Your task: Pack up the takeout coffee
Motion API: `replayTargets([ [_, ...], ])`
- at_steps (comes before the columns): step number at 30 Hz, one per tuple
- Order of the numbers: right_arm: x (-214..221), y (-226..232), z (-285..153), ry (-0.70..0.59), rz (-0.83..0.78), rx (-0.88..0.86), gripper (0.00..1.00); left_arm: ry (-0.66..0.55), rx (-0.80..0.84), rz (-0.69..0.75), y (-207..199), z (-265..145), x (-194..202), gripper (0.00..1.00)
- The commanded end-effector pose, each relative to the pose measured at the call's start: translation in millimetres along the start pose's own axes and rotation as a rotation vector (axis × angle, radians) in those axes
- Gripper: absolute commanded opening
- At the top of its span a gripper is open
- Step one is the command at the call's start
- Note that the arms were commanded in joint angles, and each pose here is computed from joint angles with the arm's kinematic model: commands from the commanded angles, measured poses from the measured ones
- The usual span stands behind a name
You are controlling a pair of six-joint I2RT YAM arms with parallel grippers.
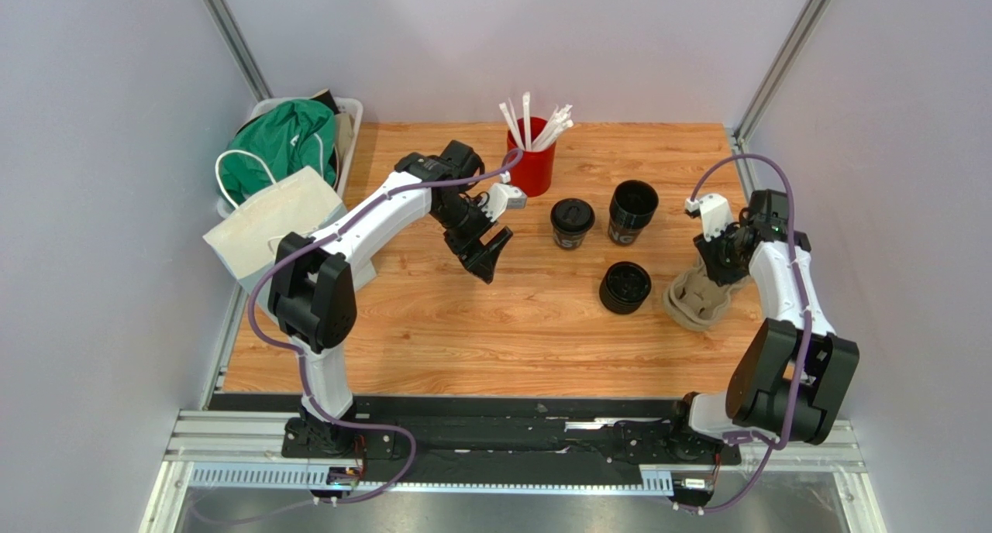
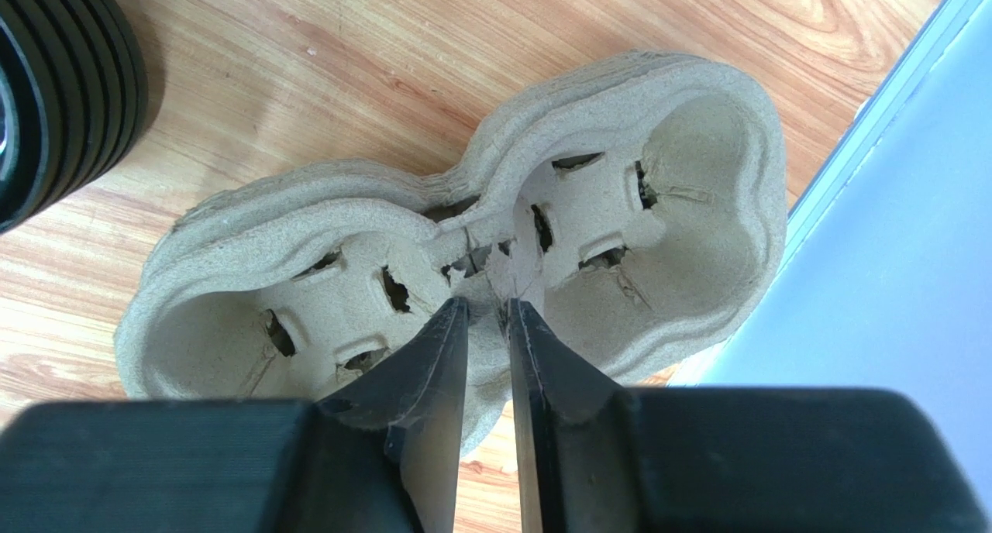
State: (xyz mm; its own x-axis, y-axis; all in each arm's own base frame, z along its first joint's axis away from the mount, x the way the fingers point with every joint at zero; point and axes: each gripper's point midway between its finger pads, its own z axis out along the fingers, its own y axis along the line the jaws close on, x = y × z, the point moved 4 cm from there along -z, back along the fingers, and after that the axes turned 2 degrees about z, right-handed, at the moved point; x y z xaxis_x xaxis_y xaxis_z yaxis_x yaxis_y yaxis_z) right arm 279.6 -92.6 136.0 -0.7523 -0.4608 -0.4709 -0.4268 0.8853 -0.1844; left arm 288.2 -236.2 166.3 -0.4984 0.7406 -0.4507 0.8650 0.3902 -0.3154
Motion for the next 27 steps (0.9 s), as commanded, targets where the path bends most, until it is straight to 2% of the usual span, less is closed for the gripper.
replayTargets([
  [1, -12.3, -9.8, -13.3, -0.068, -0.008, 0.057, 0.28, -0.019, 0.0, 0.018, -2.1, -2.5, -6.2, 0.86],
  [6, -6.5, -10.1, -12.1, -0.061, -0.02, 0.047, 0.5, -0.019, -0.002, 0.02, -1.7, -2.2, -6.0, 0.87],
  [9, -3.8, -9.8, -9.0, -0.064, -0.017, 0.029, 0.55, -0.014, -0.003, 0.017, -0.7, -0.9, -5.3, 0.86],
  [20, 7.2, -6.7, 11.5, -0.058, -0.018, -0.081, 0.52, -0.01, -0.001, 0.015, -0.3, 0.4, -4.5, 0.86],
  [22, 7.3, -4.9, 12.3, -0.061, -0.018, -0.097, 0.49, -0.008, -0.002, 0.014, 0.1, 0.8, -4.2, 0.86],
  [27, 2.8, -3.3, 5.9, -0.098, -0.022, -0.106, 0.32, -0.003, -0.001, 0.011, 1.4, 2.9, -3.7, 0.86],
])
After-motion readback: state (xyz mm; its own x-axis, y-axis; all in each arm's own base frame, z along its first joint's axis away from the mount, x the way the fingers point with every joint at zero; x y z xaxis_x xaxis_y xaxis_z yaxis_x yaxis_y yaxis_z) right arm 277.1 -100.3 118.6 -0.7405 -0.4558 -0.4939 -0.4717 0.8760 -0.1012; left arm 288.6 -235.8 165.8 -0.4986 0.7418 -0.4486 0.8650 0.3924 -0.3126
